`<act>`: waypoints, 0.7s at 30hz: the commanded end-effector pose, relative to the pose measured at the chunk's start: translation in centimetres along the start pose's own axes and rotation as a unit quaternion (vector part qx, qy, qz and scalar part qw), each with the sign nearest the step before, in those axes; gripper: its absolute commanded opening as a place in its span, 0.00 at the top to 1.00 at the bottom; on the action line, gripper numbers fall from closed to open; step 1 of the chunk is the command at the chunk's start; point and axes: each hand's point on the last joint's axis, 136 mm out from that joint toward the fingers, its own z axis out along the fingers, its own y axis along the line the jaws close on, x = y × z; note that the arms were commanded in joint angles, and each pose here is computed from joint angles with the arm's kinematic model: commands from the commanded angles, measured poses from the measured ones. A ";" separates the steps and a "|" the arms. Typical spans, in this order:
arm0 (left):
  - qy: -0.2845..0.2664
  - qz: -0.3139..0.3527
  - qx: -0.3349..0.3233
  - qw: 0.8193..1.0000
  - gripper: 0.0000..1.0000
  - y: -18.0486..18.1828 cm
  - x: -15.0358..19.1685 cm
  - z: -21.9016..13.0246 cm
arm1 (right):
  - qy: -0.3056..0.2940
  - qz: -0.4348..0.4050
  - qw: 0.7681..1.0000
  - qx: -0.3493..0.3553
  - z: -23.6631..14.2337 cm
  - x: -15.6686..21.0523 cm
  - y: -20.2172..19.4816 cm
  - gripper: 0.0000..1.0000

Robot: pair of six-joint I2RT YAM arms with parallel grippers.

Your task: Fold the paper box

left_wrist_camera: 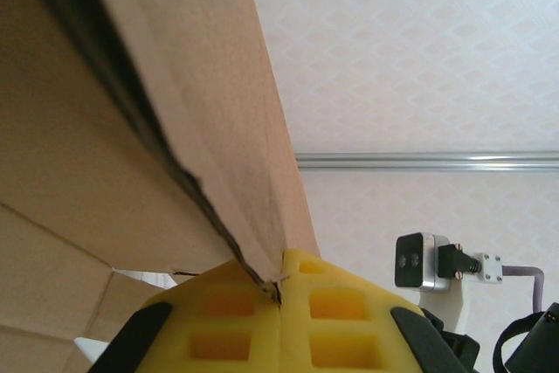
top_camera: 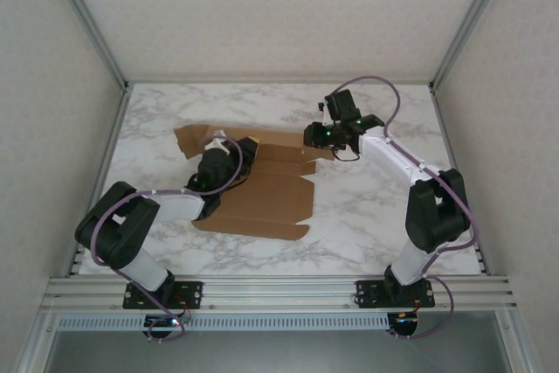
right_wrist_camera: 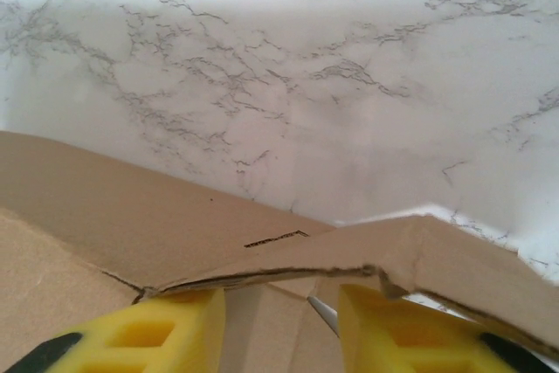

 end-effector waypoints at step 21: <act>0.000 -0.007 -0.034 0.999 1.00 1.6 0.7 -0.6 | -0.013 0.161 0.973 -0.163 -1.7 0.9 4.4 0.41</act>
